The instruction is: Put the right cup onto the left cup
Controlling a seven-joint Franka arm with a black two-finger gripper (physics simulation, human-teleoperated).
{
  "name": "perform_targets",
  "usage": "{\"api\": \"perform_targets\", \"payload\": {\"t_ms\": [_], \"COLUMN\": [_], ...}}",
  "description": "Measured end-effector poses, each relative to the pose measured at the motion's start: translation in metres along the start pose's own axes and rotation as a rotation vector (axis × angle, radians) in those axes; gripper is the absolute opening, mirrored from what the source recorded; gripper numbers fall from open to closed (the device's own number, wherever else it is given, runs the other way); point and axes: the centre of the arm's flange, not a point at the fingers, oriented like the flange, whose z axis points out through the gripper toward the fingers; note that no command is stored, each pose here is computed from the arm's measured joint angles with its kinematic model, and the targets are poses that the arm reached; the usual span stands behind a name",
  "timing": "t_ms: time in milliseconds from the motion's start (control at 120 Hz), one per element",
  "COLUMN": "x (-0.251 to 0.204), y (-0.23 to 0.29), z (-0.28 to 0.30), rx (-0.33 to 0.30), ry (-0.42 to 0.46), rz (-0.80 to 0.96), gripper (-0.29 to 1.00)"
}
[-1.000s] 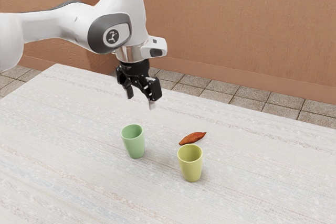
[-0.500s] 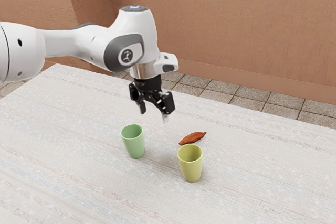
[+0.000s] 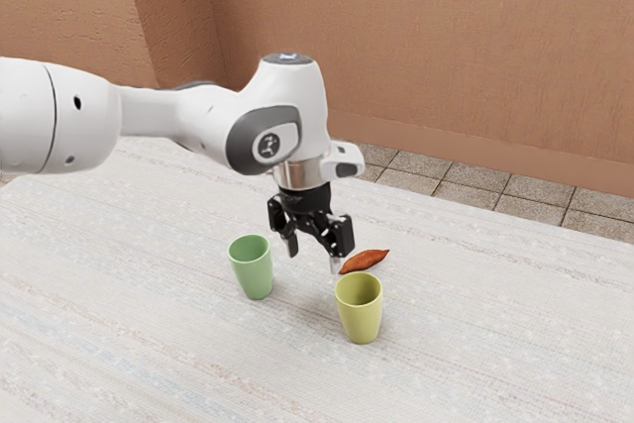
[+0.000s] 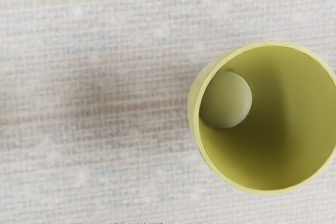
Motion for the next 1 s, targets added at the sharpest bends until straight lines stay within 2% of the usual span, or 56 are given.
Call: {"api": "perform_targets", "payload": {"t_ms": [375, 775, 875, 1000], "x": [0.023, 0.029, 0.031, 0.031], "y": [0.012, 0.007, 0.004, 0.002], "z": [0.031, 0.058, 0.061, 0.061], "rx": [-0.001, -0.005, -0.005, -0.005], "ry": [-0.019, -0.052, -0.057, -0.059], "rz": [-0.034, -0.077, -0.086, -0.098], "gripper": [0.61, 0.55, 0.51, 0.38]}}
